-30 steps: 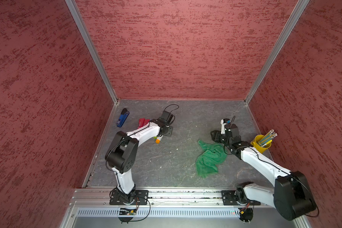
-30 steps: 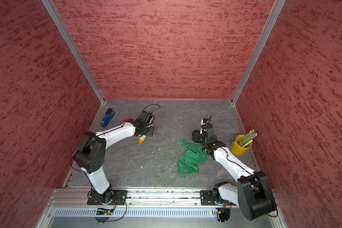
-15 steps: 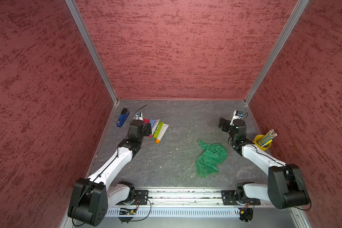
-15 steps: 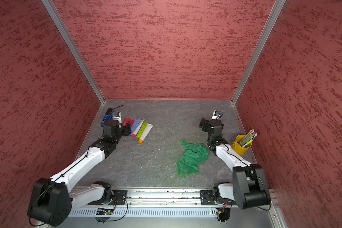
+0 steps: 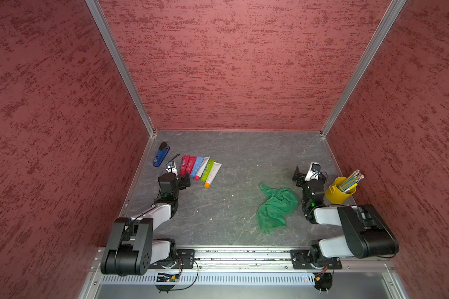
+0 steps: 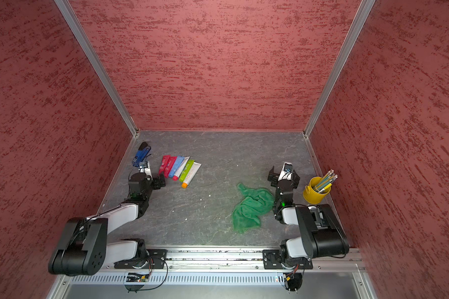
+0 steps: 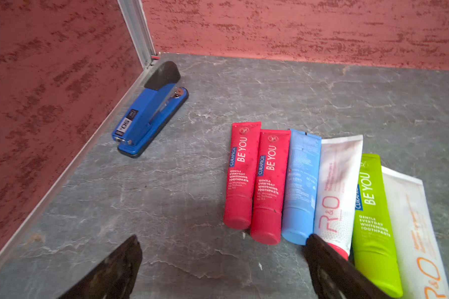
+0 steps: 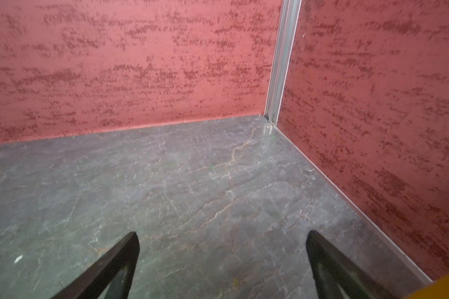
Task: Wipe the surface of the toothpaste tube
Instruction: Reset both arms
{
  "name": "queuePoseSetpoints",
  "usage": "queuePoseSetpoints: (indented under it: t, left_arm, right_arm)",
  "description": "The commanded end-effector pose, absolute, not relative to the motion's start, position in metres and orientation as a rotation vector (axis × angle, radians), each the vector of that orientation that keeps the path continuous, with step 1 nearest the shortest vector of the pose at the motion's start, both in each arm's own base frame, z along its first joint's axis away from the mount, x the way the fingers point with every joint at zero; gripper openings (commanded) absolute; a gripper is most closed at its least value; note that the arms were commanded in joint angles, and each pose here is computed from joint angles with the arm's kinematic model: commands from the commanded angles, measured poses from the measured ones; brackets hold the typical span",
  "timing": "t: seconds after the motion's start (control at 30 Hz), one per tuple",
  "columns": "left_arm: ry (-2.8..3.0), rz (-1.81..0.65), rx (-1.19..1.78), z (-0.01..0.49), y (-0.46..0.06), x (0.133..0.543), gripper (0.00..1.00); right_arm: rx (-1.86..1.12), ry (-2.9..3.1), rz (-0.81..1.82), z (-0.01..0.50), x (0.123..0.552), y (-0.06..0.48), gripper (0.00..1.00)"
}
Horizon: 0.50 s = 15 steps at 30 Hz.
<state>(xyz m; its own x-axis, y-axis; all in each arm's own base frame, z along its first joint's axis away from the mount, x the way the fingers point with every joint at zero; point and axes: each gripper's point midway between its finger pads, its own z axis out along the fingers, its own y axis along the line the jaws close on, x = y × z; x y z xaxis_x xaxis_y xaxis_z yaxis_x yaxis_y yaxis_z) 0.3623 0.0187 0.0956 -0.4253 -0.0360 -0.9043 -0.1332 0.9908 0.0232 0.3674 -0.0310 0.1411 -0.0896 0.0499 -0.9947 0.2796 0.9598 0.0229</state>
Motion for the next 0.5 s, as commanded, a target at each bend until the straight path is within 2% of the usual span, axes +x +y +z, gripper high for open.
queuePoseSetpoints:
  t: [0.0, 0.2, 0.27, 0.47]
  left_arm:
    - [1.872, 0.047, 0.032, 0.134, -0.005, 0.388, 1.0]
    - [1.822, 0.049, 0.077, 0.139, -0.021, 0.384, 1.0]
    - [1.76, -0.062, 0.124, 0.139, -0.032, 0.38, 1.0]
    - [1.765, -0.05, 0.02, 0.119, -0.01, 0.394, 1.0]
  right_arm:
    - [0.242, 1.548, -0.164, 0.165, 0.372, -0.033, 0.99]
    - [0.272, 1.476, -0.135, 0.162, 0.351, -0.04, 0.99]
    - [0.271, 1.47, -0.131, 0.165, 0.351, -0.04, 0.99]
    - [0.267, 1.504, -0.135, 0.16, 0.358, -0.04, 0.99]
